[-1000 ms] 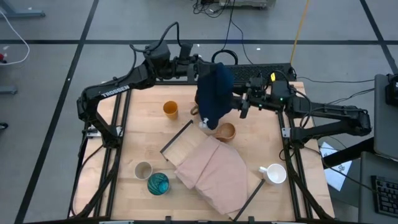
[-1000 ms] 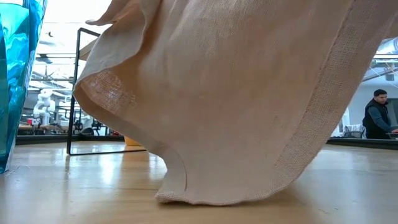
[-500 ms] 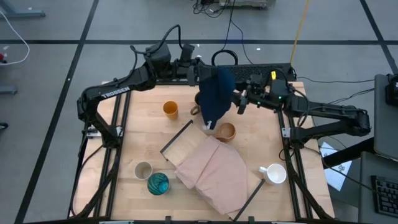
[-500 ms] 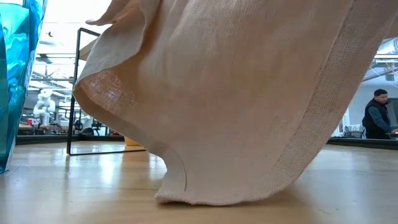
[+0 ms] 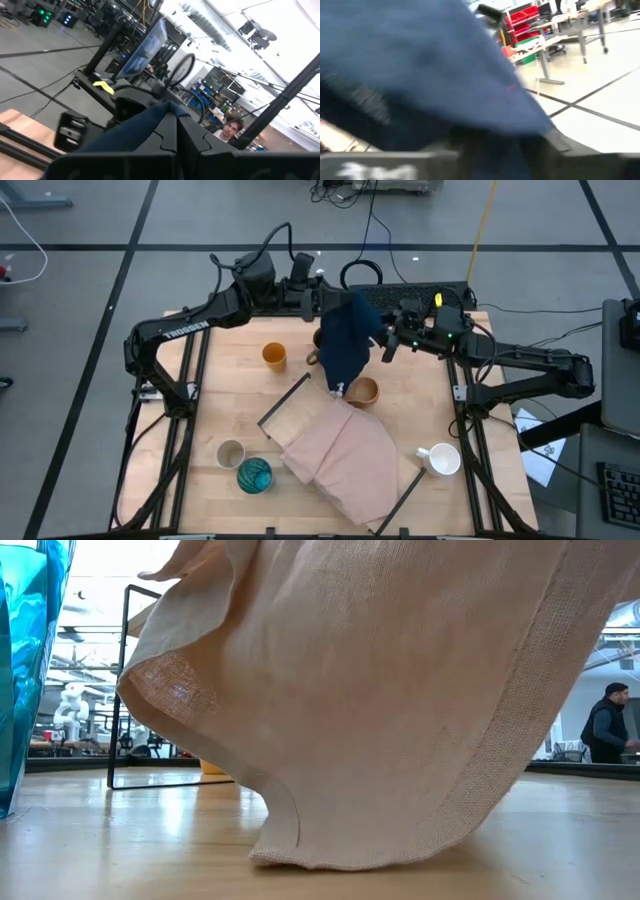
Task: Stack small to large cups/mugs on shelf
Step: Move the blue napkin to the top right of the table
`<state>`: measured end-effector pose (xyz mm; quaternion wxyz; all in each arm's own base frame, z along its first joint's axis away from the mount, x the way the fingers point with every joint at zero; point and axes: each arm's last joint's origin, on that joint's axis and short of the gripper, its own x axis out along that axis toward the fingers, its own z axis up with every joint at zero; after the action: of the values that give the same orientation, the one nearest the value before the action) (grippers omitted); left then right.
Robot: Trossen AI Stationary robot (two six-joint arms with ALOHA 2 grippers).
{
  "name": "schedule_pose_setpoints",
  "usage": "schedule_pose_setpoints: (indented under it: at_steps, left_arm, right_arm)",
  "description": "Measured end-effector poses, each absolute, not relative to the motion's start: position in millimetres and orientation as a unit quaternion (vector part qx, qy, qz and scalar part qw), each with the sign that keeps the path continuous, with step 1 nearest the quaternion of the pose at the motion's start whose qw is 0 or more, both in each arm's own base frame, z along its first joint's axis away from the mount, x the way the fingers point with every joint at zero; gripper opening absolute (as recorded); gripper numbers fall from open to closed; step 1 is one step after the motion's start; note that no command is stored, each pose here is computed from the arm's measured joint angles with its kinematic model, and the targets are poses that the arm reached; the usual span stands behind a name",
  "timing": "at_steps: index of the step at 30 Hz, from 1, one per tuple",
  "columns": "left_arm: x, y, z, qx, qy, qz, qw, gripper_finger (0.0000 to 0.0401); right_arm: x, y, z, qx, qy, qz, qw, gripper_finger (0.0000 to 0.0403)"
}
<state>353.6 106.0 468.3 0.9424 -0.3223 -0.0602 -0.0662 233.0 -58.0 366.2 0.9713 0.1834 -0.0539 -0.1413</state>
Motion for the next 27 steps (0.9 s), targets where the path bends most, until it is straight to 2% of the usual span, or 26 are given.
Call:
schedule_pose_setpoints:
  at_steps: [2,4,9,15,19,27]
  left_arm:
    - [353.7,105.7,468.2,-0.326,-0.059,-0.068,0.941,0.0]
    - [353.8,105.0,468.3,-0.326,-0.058,-0.071,0.941,0.0]
    - [353.6,105.6,468.2,-0.326,-0.058,-0.07,0.941,0.0]
    - [349.0,103.8,474.1,-0.328,-0.068,-0.083,0.938,0.0012]
    - [342.8,104.9,479.4,-0.313,-0.08,-0.075,0.943,0.0049]
    - [333.6,110.9,490.1,-0.312,-0.116,-0.079,0.94,0.0153]
  right_arm:
    - [233.3,-57.1,366.0,0.185,-0.05,-0.126,0.973,0.0044]
    - [233.4,-56.6,365.9,0.18,-0.048,-0.121,0.975,0.0013]
    - [229.5,-56.1,367.6,0.173,-0.047,-0.125,0.976,0.0001]
    - [205.2,-59.1,375.7,0.153,-0.043,-0.158,0.975,0.0001]
    - [186.9,-63.1,379.2,0.146,-0.038,-0.191,0.97,0.0]
    - [164.9,-69.4,383.9,0.137,-0.042,-0.228,0.963,0.0]
